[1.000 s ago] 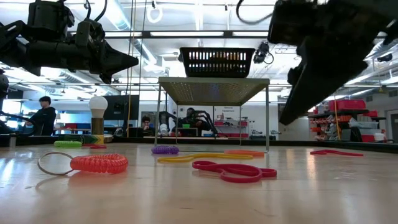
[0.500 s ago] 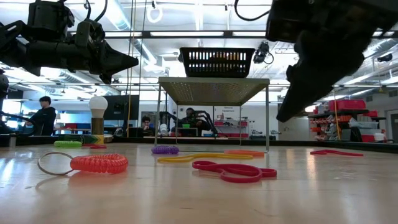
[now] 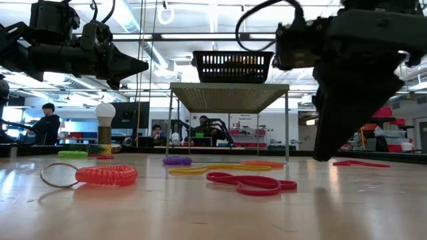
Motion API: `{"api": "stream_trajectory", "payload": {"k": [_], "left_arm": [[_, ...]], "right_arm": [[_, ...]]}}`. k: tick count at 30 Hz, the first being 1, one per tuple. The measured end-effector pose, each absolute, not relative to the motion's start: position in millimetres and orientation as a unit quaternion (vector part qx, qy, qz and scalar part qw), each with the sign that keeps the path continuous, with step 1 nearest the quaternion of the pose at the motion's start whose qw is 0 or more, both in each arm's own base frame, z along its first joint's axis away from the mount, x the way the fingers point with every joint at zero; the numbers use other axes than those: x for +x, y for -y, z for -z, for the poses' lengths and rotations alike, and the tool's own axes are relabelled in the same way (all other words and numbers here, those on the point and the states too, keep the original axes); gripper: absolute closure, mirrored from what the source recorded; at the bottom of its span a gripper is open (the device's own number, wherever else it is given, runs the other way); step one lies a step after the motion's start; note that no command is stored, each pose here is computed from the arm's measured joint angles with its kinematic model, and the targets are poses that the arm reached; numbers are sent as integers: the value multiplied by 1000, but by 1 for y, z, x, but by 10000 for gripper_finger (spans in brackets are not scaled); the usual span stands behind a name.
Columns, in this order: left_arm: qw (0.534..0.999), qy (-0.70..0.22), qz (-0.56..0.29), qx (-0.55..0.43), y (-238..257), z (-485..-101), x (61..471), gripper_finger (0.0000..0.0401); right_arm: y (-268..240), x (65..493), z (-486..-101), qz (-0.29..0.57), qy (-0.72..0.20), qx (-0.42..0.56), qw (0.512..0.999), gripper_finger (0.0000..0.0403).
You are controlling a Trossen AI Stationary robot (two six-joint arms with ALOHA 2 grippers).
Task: Pick & Place Office Desk Supplies
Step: Put the red rubber band into the top black bin on the shelf
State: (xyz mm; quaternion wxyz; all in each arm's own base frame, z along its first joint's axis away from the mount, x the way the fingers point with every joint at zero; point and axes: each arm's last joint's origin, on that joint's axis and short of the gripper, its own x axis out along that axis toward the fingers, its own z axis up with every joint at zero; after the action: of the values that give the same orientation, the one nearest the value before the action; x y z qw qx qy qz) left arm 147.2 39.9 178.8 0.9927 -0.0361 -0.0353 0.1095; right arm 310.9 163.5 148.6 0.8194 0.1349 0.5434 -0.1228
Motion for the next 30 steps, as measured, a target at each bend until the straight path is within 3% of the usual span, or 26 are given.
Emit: {"api": "stream_trajectory", "payload": {"k": [5, 12, 18, 30], "left_arm": [[993, 35, -109, -36, -40, -179, 147, 381], [993, 35, -109, -36, -40, -179, 147, 381], [993, 34, -109, -36, -40, -179, 147, 381], [993, 35, -109, -36, -40, -179, 147, 381]], "right_arm": [[-158, 315, -149, 138, -542, 180, 809, 142], [-167, 331, -158, 100, -470, 216, 850, 161], [-180, 352, -152, 70, -477, 143, 865, 184], [-192, 370, -138, 65, -539, 68, 837, 250]]}}
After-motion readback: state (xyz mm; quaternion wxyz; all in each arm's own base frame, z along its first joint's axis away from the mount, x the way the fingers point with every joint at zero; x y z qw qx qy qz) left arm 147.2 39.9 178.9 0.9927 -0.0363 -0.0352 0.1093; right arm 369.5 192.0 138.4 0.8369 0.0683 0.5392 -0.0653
